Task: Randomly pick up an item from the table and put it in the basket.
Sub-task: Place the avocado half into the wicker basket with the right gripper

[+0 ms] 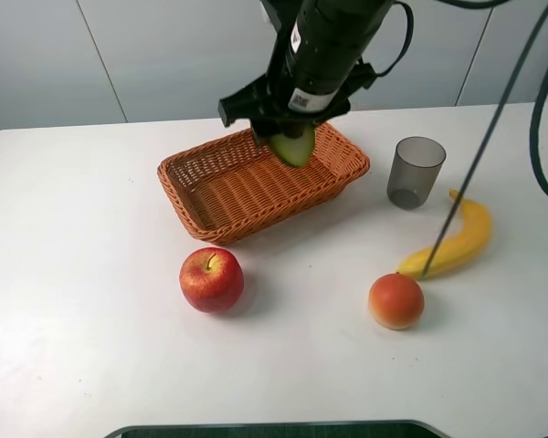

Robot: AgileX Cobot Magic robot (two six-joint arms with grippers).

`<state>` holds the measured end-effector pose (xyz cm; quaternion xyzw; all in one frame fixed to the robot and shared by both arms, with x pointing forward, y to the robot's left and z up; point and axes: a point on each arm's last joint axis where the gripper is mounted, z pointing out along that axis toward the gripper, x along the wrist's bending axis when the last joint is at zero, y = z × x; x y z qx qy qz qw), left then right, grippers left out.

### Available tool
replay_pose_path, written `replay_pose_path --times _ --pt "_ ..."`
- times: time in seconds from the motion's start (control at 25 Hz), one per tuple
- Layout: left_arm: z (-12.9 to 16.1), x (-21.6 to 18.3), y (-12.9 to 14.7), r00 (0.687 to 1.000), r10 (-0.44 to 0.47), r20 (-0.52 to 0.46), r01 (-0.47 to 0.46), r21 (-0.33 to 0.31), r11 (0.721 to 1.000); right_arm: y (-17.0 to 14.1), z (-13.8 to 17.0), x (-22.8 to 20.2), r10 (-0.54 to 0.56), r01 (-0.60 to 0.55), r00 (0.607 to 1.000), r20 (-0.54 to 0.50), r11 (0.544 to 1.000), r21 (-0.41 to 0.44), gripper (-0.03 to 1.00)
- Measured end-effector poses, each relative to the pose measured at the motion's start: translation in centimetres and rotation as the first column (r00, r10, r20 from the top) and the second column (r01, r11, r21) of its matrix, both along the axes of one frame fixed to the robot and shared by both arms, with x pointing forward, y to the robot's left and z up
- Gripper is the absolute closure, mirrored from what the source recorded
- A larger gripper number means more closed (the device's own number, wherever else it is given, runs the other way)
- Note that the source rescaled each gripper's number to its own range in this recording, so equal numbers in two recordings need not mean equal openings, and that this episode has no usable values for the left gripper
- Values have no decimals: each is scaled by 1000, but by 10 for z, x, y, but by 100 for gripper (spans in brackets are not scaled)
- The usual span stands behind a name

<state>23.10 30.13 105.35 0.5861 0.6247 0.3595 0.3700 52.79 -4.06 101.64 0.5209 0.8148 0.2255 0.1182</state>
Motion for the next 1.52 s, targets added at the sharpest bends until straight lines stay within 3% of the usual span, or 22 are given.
replay_pose_path --times 0.16,0.32,0.64,1.0,1.04,1.08,1.12,1.16,1.2,1.28,1.52 --pt "0 0 0 1000 0 0 0 0 1000 10 -3 14 22 -24 997 71 999 29 96" --pt "0 0 0 1000 0 0 0 0 1000 21 -26 24 50 -54 995 92 998 41 96" --pt "0 0 0 1000 0 0 0 0 1000 27 -78 36 113 -108 991 72 992 -67 96" --pt "0 0 0 1000 0 0 0 0 1000 29 -86 41 139 -129 984 111 987 -92 96" --pt "0 0 0 1000 0 0 0 0 1000 29 -86 41 139 -129 984 112 987 -94 89" --pt "0 0 0 1000 0 0 0 0 1000 29 -86 41 138 -128 984 113 987 -94 61" --pt "0 0 0 1000 0 0 0 0 1000 28 -86 41 139 -128 984 115 987 -96 27" --pt "0 0 0 1000 0 0 0 0 1000 28 -86 41 140 -129 983 116 987 -98 12" --pt "0 0 0 1000 0 0 0 0 1000 28 -86 41 140 -129 983 116 987 -98 3" --pt "0 0 0 1000 1 0 -1 -2 1000 28 -86 41 137 -126 984 112 987 -101 -2" --pt "0 0 0 1000 1 0 -1 -2 1000 27 -82 40 133 -122 985 112 987 -104 -3"
